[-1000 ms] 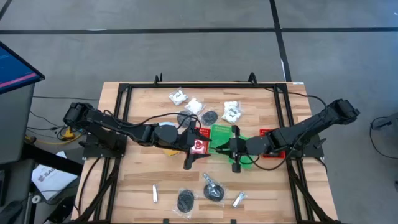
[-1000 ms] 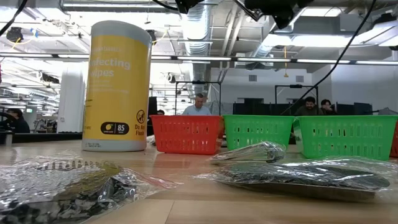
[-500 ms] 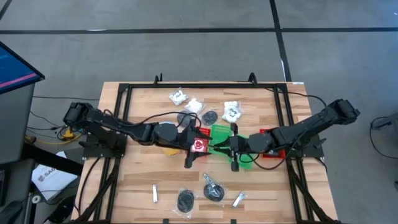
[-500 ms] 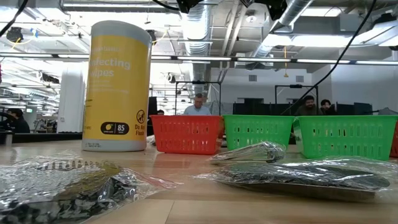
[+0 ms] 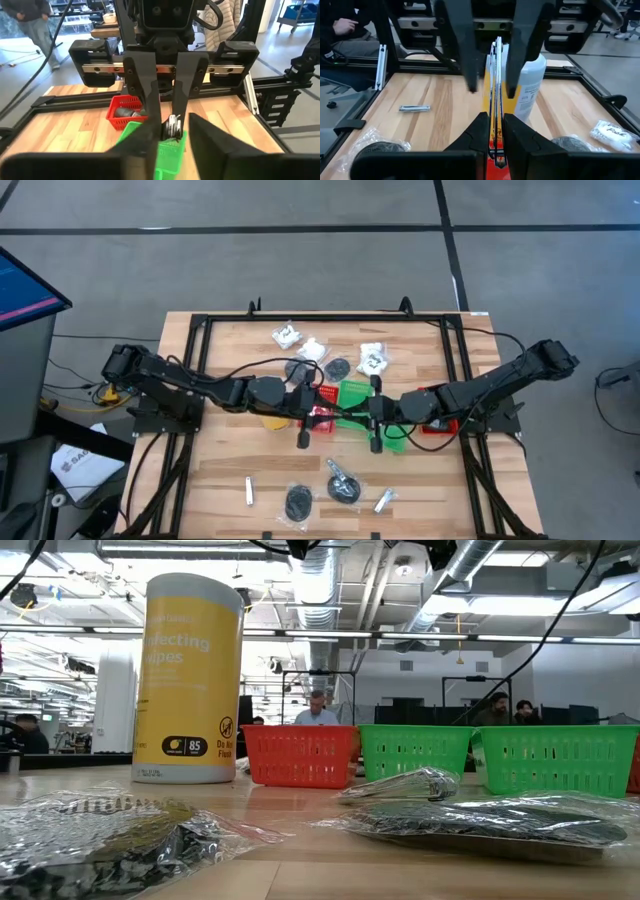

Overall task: Pick & Place Travel size toiletries
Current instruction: Put the nail cutter into the left red bin

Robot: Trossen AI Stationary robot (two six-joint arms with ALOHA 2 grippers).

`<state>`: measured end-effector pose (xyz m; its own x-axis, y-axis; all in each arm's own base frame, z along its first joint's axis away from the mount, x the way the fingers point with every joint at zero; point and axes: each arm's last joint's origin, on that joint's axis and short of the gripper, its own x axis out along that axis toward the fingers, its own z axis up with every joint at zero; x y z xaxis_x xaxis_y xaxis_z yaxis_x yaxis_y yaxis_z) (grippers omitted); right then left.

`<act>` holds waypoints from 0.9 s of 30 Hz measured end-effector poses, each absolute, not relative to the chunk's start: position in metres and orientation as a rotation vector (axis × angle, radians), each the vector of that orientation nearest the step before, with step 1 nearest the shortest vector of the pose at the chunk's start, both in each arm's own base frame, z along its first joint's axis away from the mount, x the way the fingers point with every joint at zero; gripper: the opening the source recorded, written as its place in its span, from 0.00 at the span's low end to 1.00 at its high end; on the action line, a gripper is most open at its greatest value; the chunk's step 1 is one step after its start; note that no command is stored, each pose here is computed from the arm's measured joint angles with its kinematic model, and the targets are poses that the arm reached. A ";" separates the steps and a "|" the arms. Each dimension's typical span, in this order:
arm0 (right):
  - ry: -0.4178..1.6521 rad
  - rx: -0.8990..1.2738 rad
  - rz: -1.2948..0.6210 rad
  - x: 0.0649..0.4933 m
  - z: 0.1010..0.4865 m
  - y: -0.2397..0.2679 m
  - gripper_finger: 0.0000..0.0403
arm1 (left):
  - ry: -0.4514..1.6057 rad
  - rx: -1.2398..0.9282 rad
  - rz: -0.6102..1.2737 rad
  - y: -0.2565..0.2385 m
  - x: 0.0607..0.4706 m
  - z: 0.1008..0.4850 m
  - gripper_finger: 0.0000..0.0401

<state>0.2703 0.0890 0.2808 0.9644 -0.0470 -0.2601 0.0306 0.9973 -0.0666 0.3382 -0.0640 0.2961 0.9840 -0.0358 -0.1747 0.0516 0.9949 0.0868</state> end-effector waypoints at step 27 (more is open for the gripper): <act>0.392 -0.084 -0.063 0.267 0.269 0.084 0.18 | 0.301 0.142 0.065 -0.060 0.335 0.284 0.03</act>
